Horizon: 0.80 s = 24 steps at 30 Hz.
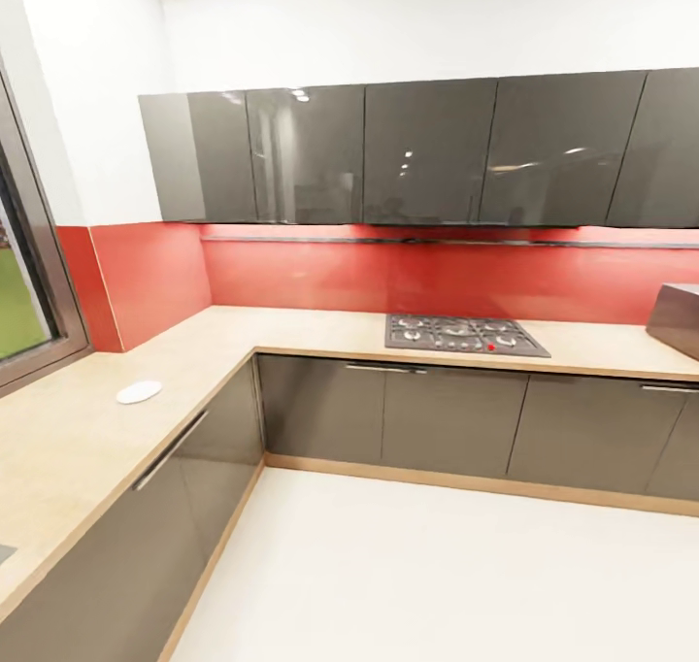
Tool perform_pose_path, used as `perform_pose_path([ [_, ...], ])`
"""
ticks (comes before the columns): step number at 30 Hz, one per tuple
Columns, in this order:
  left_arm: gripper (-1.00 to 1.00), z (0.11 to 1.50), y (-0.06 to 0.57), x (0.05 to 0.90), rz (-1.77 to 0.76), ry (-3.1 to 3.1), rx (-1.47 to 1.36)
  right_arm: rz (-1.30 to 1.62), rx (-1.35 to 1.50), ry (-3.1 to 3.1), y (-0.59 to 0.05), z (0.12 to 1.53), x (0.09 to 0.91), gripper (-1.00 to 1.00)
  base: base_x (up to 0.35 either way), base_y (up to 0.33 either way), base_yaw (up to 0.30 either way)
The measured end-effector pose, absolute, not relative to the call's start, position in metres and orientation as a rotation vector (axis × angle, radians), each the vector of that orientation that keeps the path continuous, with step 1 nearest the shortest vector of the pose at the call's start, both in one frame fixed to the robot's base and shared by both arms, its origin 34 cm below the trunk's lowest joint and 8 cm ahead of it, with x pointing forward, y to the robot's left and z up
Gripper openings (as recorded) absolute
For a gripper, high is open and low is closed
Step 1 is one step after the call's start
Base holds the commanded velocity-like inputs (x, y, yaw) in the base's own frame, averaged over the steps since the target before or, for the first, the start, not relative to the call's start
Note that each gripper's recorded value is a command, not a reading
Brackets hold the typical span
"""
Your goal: Set up a coffee station on the kitchen countertop: keep the coffee maker on the countertop, move the bottle of coffee from the kitchen shelf to the counter next to the coffee maker, place a paper coffee filter on top of the coffee maker, put the saucer next to the coffee maker with the coffee cup on the saucer, and place the electric kettle next to the coffee maker.
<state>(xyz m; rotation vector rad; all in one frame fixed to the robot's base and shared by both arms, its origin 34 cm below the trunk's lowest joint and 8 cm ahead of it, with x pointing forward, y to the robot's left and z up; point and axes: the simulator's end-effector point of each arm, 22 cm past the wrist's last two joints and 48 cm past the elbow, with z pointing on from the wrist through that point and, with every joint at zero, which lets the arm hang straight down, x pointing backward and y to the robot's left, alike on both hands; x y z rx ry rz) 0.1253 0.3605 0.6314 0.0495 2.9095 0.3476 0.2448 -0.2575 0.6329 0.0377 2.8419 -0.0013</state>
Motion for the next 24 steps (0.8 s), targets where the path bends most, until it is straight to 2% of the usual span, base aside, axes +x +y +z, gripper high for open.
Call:
perform_pose_path([
  [24, 1.0, 0.6315, 0.3608, 0.1256, 0.348, 2.908, 0.05, -0.001, 0.038, 2.843, -0.2576, 0.6327, 0.2442, 1.0, 0.336, -0.106, 0.0],
])
